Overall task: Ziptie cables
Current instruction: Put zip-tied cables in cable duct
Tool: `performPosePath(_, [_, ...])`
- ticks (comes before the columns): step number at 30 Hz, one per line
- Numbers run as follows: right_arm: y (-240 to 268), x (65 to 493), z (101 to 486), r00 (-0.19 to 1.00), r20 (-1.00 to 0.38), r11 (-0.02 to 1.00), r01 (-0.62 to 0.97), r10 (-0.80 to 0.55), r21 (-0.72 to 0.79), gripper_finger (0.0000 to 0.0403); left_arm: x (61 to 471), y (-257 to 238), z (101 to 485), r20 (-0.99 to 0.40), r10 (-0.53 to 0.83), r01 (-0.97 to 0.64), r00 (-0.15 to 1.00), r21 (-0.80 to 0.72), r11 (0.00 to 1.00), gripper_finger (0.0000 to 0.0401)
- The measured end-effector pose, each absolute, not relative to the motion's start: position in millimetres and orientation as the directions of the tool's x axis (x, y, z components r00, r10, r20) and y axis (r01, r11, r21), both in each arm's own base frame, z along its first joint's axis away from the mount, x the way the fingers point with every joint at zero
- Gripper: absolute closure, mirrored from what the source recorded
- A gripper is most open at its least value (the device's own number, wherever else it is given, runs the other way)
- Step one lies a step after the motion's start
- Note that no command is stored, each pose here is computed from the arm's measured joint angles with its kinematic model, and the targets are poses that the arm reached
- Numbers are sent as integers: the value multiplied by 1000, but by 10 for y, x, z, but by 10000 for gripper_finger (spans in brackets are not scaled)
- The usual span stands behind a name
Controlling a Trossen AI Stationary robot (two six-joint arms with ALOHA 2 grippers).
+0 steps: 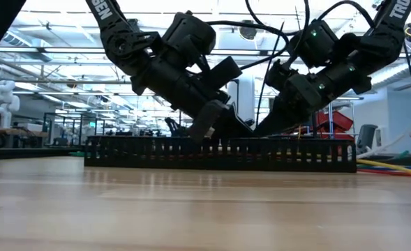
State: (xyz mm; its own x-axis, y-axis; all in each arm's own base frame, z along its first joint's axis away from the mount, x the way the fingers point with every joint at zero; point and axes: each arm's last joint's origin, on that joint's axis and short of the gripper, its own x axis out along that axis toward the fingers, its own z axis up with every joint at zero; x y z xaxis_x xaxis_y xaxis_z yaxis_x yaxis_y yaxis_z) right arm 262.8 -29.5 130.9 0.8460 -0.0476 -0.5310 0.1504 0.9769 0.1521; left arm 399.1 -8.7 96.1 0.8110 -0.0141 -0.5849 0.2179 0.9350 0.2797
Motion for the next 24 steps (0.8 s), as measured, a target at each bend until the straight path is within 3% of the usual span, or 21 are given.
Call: performPosePath(24, [-290,2541,1188,751,-658,954,232,-53,188,403,4026,-100,988,-581,30,169,813,286,943,401])
